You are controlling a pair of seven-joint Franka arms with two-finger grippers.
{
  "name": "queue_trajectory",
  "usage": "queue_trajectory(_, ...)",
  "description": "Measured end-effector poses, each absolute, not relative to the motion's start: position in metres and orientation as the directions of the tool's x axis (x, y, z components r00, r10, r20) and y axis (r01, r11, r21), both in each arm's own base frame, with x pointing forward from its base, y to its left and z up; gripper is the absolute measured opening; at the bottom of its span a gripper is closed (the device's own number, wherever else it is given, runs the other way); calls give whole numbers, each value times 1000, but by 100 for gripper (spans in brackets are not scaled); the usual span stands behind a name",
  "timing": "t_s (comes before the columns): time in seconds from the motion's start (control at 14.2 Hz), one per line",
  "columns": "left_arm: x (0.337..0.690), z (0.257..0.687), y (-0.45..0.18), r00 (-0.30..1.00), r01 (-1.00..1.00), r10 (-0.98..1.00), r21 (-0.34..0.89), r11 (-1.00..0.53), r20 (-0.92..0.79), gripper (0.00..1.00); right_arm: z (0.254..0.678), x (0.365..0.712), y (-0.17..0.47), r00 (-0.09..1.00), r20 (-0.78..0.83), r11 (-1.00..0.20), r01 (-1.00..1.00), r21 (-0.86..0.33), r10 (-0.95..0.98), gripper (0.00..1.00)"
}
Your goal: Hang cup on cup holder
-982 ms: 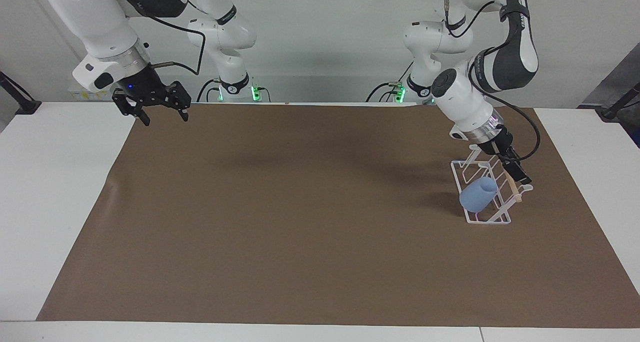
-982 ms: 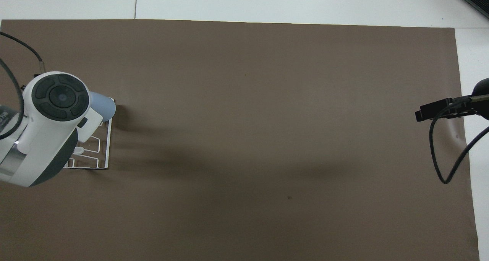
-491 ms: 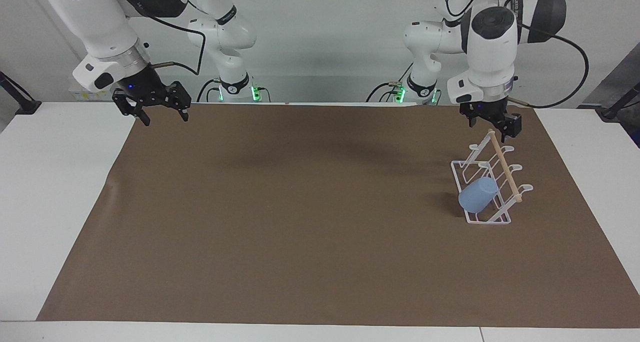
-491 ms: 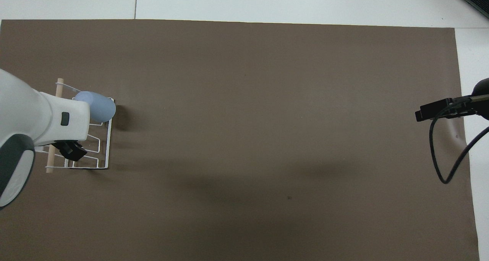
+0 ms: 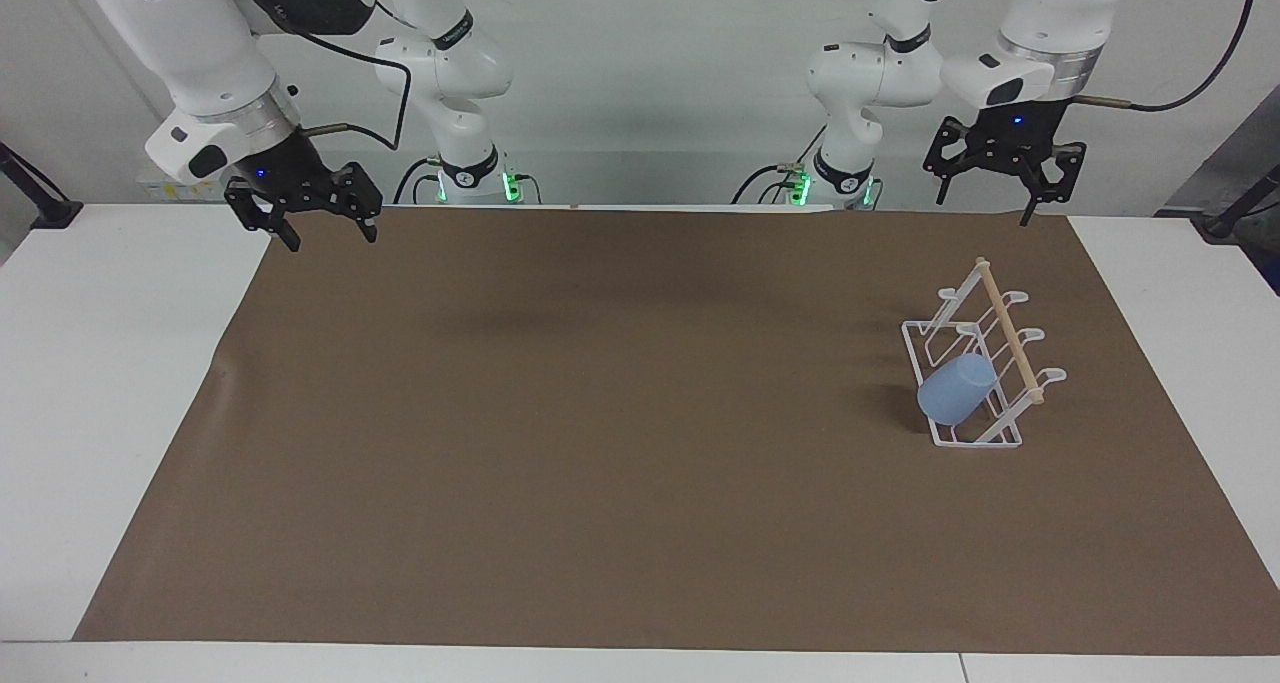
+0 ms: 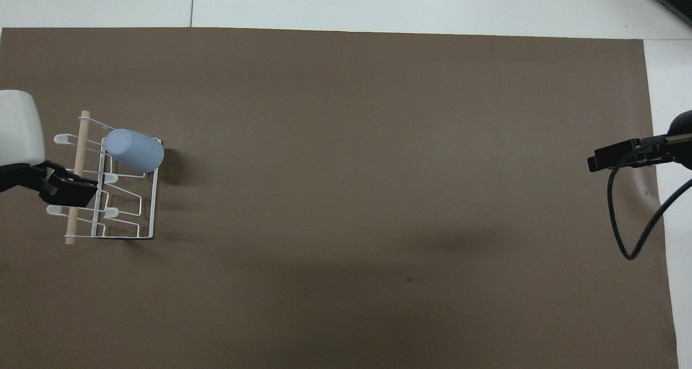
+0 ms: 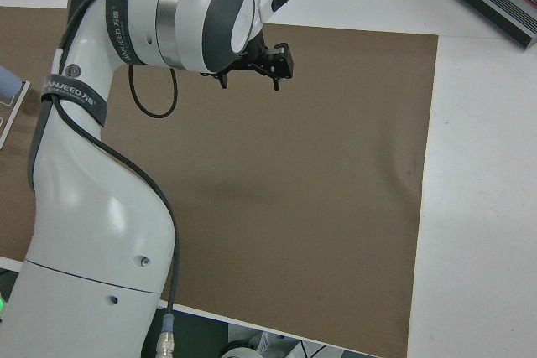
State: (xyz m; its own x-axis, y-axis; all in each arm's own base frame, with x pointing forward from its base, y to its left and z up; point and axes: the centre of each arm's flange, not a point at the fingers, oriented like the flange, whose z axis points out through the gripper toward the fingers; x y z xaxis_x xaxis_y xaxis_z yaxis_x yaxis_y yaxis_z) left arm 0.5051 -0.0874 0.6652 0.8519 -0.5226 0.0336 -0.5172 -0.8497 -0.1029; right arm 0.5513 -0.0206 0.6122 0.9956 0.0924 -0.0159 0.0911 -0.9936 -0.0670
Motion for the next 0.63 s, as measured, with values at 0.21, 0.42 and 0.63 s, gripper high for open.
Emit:
queue_trajectory(0.21,510,674,-75,941,-336,-336,-8,-942,43,100,612,551,-21,996,-16,-994,91,-67,92,100)
queue_trajectory(0.42,511,672,-81,970,-241,-239,48,-969,32,100,612,551,-21,996,-16,-994,91,-67,92,100)
queue_trajectory(0.63,507,674,-78,982,-190,-189,53,-980,12,100,612,551,-21,996,-16,-994,91,-67,92,100)
